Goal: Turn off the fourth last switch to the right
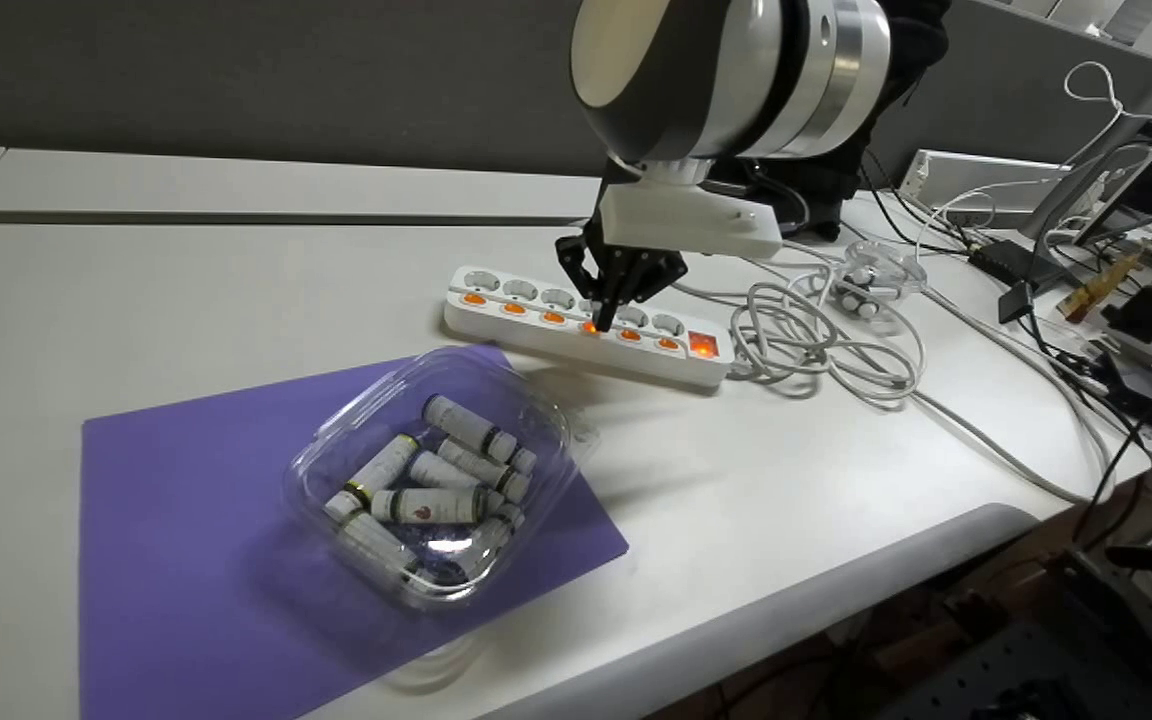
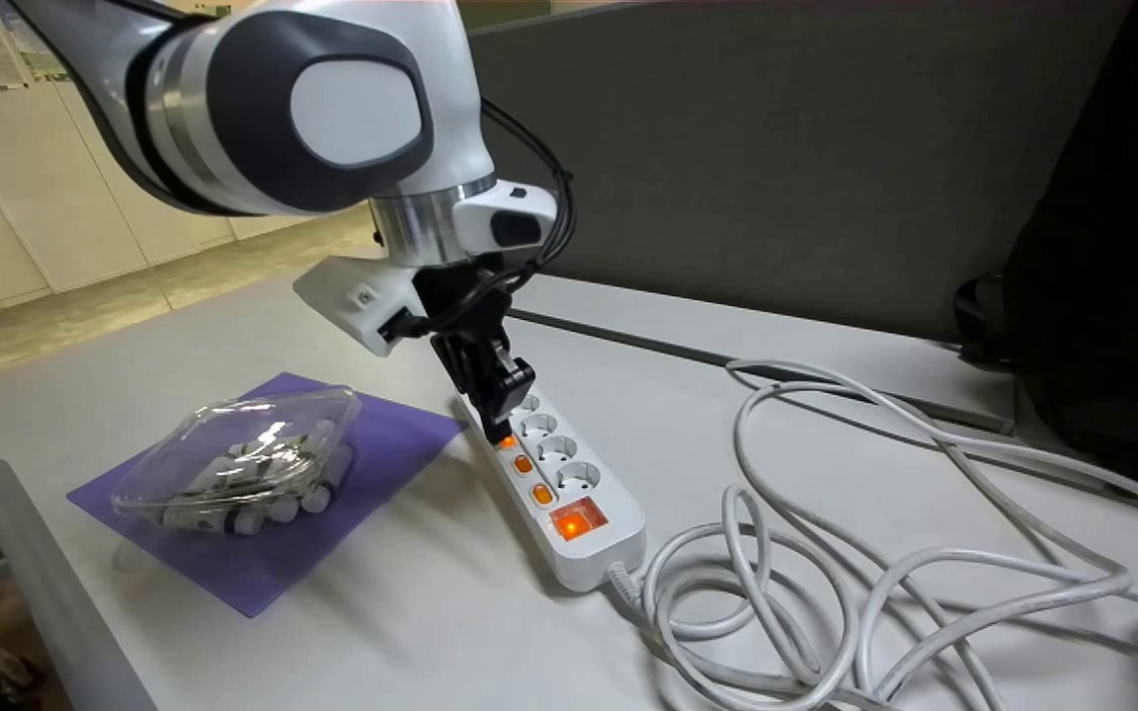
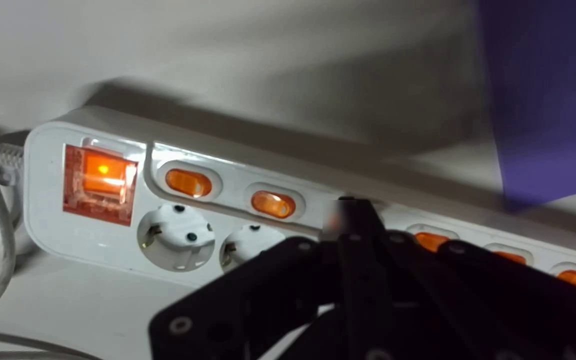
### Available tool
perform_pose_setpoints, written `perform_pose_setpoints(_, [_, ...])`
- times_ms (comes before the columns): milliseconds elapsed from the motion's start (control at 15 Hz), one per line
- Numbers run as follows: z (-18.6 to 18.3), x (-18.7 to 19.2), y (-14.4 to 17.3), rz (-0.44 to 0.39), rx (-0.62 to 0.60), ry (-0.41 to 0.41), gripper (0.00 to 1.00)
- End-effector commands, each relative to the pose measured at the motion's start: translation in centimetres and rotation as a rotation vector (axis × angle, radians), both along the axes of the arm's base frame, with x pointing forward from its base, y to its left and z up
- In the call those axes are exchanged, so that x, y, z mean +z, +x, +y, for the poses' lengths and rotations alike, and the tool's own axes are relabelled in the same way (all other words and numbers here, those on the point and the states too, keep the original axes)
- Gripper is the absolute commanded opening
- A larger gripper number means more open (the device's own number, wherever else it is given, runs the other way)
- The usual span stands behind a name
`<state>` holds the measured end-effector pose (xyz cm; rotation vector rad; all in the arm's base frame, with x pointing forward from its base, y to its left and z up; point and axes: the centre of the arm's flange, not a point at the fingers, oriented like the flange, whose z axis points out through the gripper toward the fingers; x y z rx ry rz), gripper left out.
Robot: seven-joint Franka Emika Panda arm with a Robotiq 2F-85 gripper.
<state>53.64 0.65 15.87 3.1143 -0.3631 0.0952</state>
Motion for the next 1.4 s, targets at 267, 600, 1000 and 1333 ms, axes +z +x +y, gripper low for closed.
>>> perform_pose_setpoints(267, [-0.2,-0.9,1.0,-0.003,-0.059,0.028,0.0])
perform_pose_setpoints(600, [-0.7,-1.6,1.1,0.027,-0.099,0.066,0.0])
perform_pose_setpoints(1000, [-2.8,-3.4,1.5,0.127,-0.188,0.208,0.0])
perform_pose_setpoints(1333, [-3.8,-3.4,1.9,0.238,-0.274,0.294,0.0])
